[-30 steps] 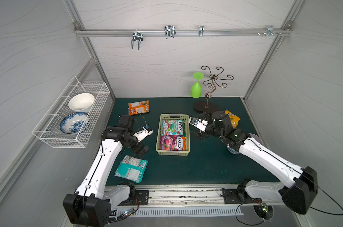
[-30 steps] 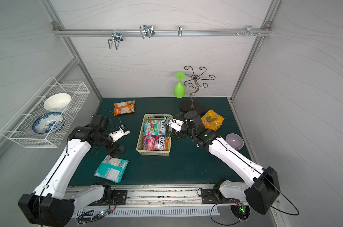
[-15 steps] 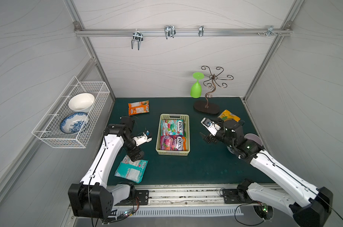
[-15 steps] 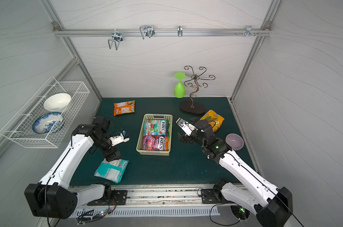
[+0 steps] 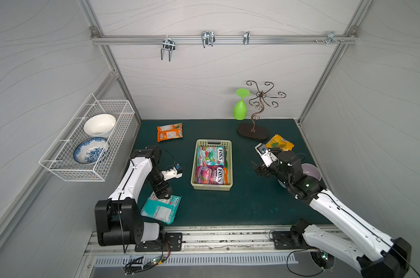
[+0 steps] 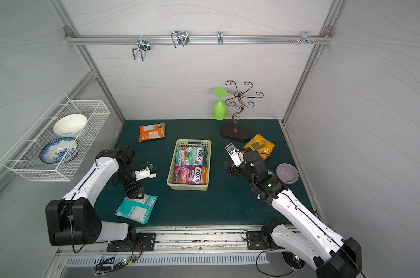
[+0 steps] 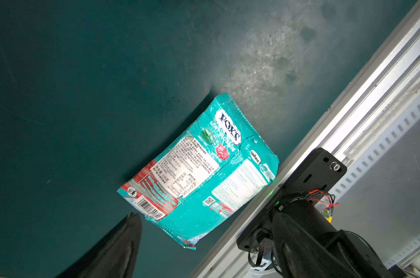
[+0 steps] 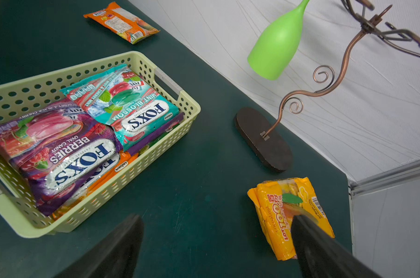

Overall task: Put the candies in the basket
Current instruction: Pick up the candy at the center of the board.

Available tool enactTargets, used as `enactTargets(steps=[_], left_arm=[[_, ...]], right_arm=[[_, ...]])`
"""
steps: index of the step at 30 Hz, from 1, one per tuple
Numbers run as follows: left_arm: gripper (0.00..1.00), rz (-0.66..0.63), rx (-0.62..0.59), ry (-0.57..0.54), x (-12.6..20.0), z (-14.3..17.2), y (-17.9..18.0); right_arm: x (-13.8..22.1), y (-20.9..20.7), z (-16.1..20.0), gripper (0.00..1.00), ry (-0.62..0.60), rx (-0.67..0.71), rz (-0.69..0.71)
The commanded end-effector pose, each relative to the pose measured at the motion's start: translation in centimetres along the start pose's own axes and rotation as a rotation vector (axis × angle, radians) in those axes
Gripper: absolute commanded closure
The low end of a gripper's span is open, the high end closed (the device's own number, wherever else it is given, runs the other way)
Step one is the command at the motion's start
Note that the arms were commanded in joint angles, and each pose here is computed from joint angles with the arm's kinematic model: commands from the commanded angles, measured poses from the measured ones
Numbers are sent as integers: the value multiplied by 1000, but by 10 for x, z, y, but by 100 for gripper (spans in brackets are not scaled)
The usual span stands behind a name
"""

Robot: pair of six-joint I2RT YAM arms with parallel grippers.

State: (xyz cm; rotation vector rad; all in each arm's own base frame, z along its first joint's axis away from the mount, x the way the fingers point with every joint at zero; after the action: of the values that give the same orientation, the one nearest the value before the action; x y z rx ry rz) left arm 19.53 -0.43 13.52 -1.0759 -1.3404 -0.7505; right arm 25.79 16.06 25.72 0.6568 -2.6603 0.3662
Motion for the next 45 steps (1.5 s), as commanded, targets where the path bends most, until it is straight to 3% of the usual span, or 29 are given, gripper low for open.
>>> enactTargets(steps=[1, 14, 24, 31, 39, 45], left_arm=[[12, 24, -20, 13, -9, 3, 8], [15, 87, 21, 61, -49, 11, 32], [25, 141, 19, 109, -78, 24, 27], [51, 134, 29, 94, -86, 25, 29], [99, 48, 19, 24, -61, 15, 35], [100, -2, 32, -42, -35, 3, 37]], right_arm=[[3, -7, -6, 1, -35, -19, 39], [3, -8, -3, 1, -55, 14, 51], [4, -3, -5, 1, -64, 26, 27], [4, -4, -4, 1, -63, 33, 37], [3, -2, -4, 1, -62, 38, 30], [3, -5, -2, 1, -59, 42, 53]])
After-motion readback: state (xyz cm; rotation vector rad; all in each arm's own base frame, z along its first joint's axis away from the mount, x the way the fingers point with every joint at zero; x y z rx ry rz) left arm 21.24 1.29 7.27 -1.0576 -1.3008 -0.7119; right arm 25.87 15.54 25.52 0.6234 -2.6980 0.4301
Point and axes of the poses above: each gripper's point midway between its finger pads, its own x axis back along the fingers, its own y axis along the line the jaws close on, z = x × y, the point moved 3 cm from there along x, back along the fingers, and after that the axes turned 14 degrees about -x, right-handed, at the moved point
